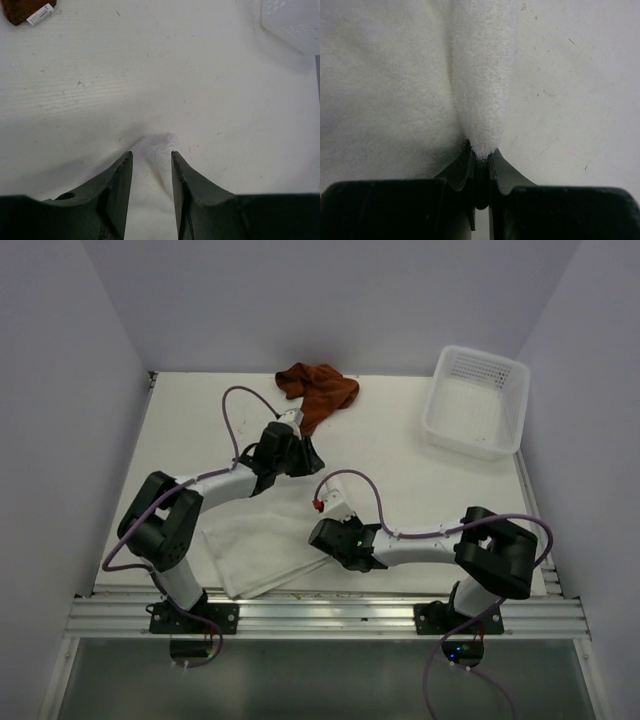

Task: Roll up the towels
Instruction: Roll the towel

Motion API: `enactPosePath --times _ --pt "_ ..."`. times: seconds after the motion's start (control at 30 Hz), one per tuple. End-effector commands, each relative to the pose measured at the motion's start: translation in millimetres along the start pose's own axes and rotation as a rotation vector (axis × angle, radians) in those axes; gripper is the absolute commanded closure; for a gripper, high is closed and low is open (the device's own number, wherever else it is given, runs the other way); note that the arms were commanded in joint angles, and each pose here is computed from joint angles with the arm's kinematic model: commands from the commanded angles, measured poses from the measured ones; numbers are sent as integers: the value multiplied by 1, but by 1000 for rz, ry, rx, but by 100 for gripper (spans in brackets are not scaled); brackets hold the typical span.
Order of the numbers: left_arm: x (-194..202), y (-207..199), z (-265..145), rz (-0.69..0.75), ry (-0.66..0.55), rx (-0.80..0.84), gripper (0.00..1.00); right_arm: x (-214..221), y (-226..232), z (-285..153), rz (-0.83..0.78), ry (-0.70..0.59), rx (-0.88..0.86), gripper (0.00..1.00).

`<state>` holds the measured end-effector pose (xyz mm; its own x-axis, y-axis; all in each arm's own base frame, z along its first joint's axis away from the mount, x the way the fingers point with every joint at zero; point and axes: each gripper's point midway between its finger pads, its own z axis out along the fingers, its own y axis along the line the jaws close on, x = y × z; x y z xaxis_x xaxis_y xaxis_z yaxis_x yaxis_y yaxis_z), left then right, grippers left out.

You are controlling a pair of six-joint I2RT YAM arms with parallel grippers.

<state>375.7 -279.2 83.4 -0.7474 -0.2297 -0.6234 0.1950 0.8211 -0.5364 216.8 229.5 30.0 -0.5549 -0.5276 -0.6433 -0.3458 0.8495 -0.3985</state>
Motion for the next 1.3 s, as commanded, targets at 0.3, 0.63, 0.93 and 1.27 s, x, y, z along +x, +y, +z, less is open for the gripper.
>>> enactPosePath --times 0.3,0.63,0.93,1.27 --pt "-28 -71 -29 -34 -25 273 57 -11 1 -10 -180 -39 158 100" --pt "12 -87 -6 -26 74 319 57 -11 20 -17 -322 -67 212 100" --pt "53 -72 -1 -69 135 309 58 -4 25 -15 -425 -53 244 100" --pt "90 -34 -3 -88 169 223 59 1 37 -17 -461 -47 226 90"
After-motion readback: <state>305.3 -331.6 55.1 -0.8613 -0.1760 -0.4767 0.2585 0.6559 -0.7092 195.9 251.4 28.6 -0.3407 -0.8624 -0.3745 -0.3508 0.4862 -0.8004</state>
